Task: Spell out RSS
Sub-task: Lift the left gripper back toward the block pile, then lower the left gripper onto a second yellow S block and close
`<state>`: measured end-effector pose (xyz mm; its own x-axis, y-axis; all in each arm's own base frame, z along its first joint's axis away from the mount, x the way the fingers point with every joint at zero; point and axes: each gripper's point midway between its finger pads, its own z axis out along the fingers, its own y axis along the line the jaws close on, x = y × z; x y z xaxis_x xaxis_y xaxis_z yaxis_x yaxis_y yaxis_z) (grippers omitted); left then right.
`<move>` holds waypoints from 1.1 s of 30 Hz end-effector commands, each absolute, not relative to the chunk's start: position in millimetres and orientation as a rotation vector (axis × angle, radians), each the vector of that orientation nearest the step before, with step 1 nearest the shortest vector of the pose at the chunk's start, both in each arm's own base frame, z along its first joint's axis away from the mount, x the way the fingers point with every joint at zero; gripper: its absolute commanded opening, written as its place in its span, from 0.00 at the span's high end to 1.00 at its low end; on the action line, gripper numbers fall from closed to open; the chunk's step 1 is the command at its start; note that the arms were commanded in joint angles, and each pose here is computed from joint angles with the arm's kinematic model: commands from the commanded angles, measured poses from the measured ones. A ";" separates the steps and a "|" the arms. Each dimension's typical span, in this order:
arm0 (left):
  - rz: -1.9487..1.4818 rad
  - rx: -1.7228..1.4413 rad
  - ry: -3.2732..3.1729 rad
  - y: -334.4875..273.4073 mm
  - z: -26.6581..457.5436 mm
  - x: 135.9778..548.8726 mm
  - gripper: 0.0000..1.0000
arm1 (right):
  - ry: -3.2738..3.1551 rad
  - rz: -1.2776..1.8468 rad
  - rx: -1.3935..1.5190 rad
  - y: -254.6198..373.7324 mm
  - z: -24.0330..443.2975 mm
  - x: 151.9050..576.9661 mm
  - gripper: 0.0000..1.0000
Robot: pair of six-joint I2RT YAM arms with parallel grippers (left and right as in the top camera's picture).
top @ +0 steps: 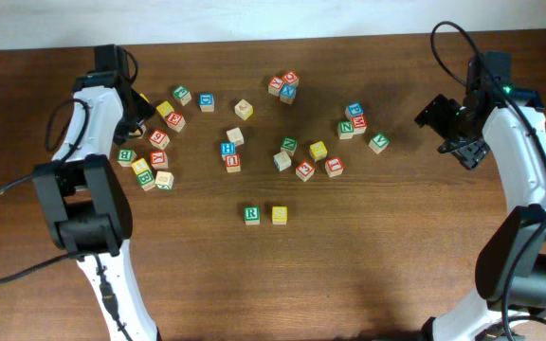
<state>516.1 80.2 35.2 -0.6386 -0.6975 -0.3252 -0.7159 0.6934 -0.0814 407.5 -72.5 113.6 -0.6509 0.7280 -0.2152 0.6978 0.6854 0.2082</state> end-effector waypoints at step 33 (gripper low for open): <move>0.122 -1.160 2.560 88.4 16.1 516.4 0.32 | 2.611 0.141 1.149 -75.3 113.0 406.7 0.02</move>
